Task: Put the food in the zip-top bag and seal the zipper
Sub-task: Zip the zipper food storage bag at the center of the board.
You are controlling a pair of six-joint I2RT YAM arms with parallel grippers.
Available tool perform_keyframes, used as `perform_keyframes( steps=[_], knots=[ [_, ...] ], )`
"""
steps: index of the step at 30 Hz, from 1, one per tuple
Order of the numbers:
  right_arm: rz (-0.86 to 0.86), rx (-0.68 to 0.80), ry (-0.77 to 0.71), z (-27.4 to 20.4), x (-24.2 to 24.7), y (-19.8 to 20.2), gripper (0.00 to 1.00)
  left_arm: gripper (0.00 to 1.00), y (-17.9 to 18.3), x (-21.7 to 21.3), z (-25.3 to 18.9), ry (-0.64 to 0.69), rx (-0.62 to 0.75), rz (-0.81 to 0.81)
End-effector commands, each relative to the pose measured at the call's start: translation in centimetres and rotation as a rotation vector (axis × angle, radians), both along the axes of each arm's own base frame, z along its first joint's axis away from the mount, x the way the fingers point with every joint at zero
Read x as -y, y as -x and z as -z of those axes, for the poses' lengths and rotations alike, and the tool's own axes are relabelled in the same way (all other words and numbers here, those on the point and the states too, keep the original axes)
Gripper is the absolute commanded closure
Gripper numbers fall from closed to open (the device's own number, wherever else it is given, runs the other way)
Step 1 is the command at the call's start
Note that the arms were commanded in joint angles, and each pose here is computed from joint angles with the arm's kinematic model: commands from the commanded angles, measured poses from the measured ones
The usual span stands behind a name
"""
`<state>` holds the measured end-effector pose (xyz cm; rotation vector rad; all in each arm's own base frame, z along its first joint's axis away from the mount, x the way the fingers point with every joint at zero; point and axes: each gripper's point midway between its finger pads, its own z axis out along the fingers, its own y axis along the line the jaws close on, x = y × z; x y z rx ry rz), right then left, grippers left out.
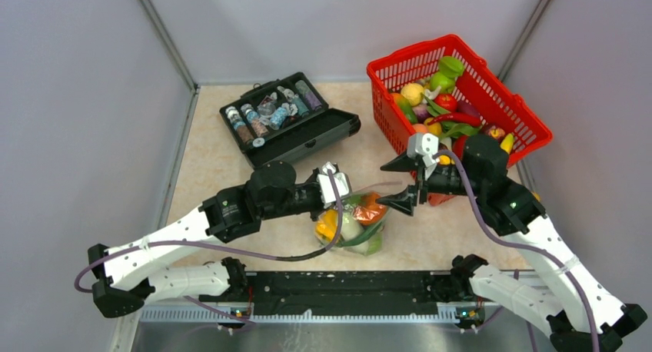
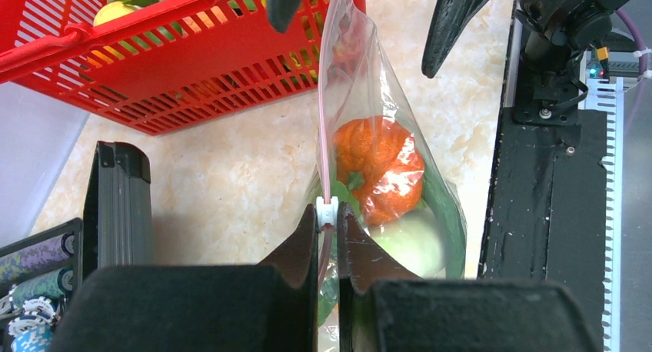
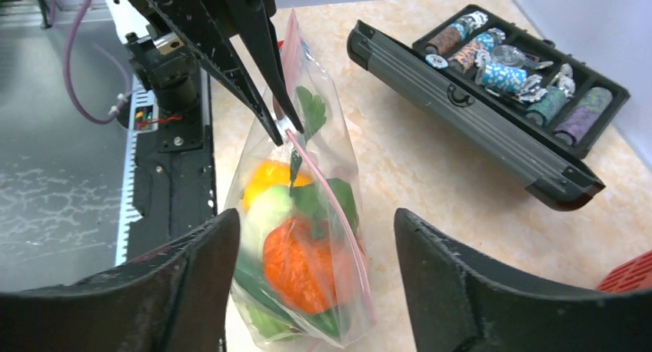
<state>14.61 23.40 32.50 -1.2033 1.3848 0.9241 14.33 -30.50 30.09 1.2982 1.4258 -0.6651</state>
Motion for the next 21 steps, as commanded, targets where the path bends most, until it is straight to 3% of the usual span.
perform_keyframes(
  steps=[1,7,9,17,21],
  knots=[
    [-0.041,0.014,-0.008,-1.6,-0.4,0.3,0.25,1.00,0.3,0.5,-3.0,0.084,0.031,0.025],
    [-0.106,0.001,0.005,-2.1,-1.6,0.6,0.28,1.00,0.1,1.0,-3.1,0.088,0.029,0.029],
    [-0.117,0.002,0.019,-1.8,-2.0,0.5,0.36,1.00,0.1,1.1,-3.1,0.086,0.026,0.034],
    [-0.136,-0.019,0.120,-0.1,-3.8,-0.2,0.45,1.00,0.3,1.8,-3.1,0.095,0.007,0.047],
    [-0.153,0.006,0.135,0.4,-4.8,0.1,0.59,1.00,0.5,1.8,-3.6,0.108,0.001,0.057]
  ],
)
